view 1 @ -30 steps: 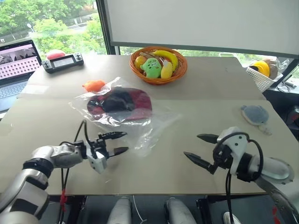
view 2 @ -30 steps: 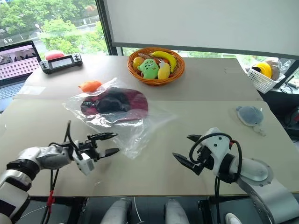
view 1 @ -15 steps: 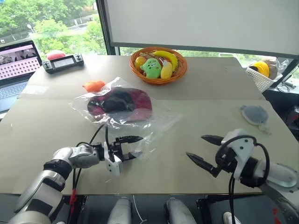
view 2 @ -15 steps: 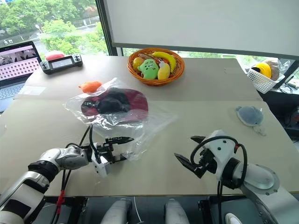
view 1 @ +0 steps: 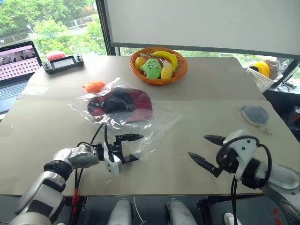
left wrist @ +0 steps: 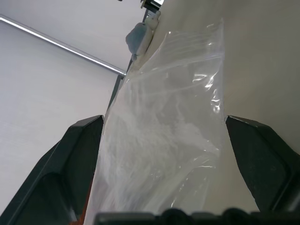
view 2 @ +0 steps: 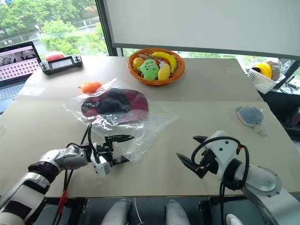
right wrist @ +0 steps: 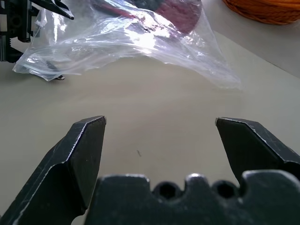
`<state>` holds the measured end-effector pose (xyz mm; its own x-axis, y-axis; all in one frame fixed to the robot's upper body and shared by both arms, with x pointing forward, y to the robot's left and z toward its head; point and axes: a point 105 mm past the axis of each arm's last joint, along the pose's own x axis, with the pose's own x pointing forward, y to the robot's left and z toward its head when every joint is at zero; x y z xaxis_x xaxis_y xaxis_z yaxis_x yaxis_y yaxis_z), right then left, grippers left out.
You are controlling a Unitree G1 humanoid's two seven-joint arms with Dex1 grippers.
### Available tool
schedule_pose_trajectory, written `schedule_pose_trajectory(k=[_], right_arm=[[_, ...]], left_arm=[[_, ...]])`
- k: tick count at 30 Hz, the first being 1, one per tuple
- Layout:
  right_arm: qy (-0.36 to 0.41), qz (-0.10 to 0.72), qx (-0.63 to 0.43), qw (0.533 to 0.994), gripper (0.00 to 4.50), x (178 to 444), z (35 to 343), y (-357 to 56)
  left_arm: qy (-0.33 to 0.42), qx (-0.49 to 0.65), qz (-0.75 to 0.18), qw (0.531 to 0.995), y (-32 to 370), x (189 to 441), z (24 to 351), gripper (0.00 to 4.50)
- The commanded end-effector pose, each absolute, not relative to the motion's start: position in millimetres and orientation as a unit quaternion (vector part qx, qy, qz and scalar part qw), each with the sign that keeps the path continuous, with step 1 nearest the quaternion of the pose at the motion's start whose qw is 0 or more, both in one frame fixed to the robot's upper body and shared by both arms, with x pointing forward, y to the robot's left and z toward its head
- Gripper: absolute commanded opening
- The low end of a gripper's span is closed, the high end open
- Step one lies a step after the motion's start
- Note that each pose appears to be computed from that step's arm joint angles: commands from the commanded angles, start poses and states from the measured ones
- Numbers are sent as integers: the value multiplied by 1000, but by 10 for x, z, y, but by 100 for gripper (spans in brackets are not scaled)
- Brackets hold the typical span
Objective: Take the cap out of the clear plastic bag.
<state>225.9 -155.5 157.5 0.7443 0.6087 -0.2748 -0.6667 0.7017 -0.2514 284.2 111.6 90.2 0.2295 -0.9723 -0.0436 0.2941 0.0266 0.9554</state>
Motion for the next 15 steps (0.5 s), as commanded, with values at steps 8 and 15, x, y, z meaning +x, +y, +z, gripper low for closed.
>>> schedule_pose_trajectory(k=[8,15], right_arm=[[67,351,-174,918,450,2238,1655,-1500],[67,350,-175,918,450,2239,1654,-1501]], left_arm=[[-373,467,-510,619,1044,2826,1028,379],[-378,462,-516,614,945,2858,1093,116]])
